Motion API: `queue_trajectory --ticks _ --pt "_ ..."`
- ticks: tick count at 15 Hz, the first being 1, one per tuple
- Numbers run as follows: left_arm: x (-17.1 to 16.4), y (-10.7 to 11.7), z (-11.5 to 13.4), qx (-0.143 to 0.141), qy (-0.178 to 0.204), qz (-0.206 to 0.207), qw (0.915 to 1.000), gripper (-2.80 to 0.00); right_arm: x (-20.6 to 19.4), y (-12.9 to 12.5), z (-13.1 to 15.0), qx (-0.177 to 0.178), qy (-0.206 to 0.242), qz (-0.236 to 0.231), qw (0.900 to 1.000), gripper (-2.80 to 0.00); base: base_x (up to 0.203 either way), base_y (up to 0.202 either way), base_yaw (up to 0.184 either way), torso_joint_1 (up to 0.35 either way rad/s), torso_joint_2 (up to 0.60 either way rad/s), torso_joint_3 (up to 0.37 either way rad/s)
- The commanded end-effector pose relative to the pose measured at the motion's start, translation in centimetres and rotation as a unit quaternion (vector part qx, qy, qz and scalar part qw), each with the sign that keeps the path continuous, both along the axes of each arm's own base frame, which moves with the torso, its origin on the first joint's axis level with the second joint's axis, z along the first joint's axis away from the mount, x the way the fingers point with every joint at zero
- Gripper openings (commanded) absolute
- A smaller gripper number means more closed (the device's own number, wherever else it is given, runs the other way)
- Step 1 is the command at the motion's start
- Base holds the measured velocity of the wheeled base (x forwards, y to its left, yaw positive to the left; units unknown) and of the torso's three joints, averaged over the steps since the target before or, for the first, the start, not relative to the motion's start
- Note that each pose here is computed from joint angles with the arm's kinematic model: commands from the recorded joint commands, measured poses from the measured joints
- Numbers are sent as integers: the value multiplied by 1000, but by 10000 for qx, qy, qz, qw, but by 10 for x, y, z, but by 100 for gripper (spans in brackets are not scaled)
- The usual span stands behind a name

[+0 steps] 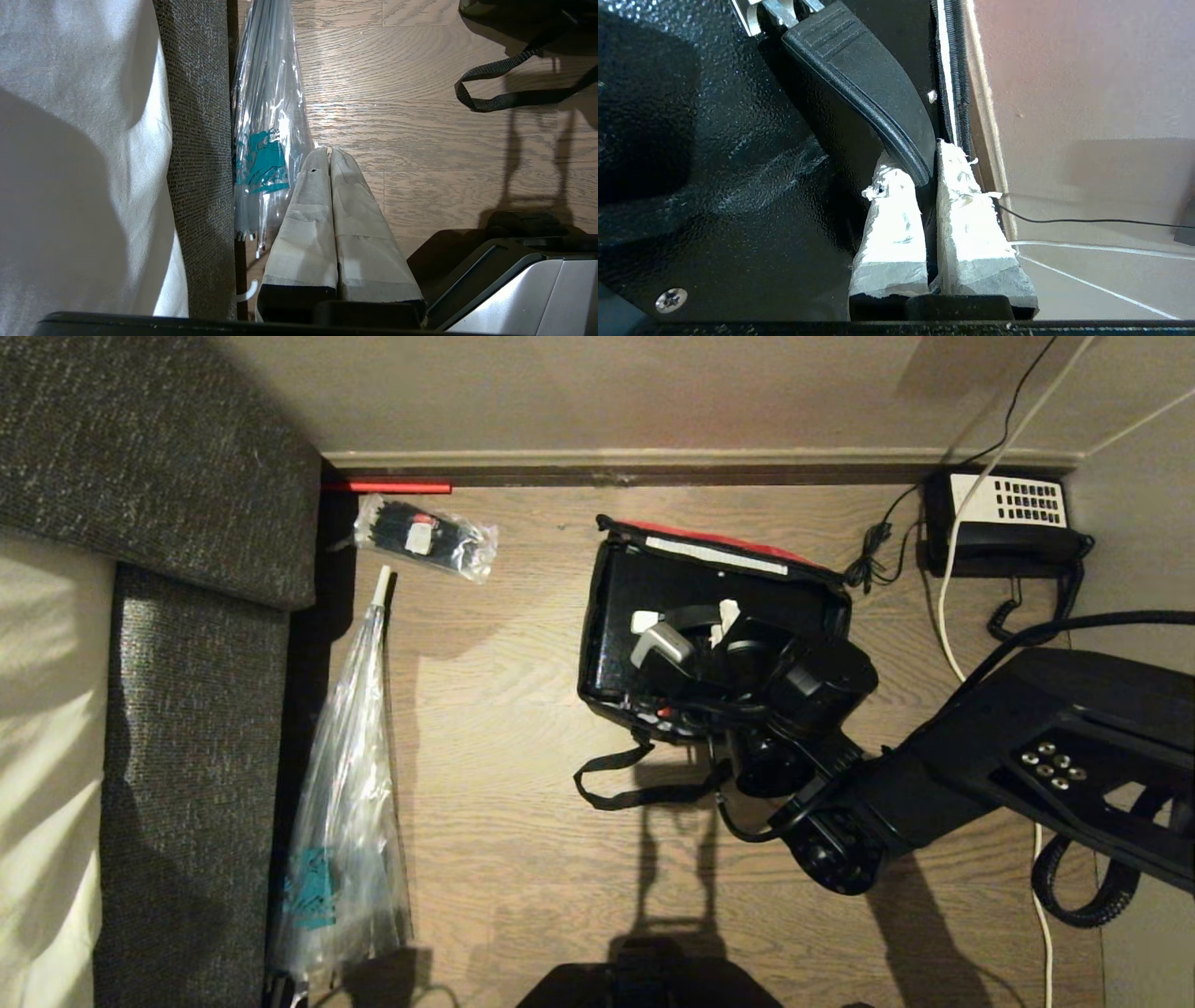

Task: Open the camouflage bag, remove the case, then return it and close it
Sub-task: Lift the black box

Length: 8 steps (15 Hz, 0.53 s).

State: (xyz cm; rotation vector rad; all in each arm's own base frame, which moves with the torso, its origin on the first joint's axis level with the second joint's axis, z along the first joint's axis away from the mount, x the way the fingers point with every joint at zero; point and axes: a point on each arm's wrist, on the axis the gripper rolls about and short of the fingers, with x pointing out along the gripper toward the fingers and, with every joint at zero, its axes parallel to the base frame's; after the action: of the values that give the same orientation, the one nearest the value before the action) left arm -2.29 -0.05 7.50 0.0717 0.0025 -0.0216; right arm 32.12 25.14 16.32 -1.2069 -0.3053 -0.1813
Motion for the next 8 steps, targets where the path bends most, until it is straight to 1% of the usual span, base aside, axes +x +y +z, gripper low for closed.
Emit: queue_trajectory --ticks 1,6,8 --pt "0 0 0 2 14 0 10000 -280 -5 0 8 34 -88 11 10000 -280 0 0 0 0 0 0" --pt "0 0 0 2 14 0 10000 -280 -14 3 19 98 -159 127 9997 -280 0 0 0 0 0 0" --pt "0 0 0 2 14 0 10000 -280 -15 3 19 97 -146 129 9998 -280 0 0 0 0 0 0"
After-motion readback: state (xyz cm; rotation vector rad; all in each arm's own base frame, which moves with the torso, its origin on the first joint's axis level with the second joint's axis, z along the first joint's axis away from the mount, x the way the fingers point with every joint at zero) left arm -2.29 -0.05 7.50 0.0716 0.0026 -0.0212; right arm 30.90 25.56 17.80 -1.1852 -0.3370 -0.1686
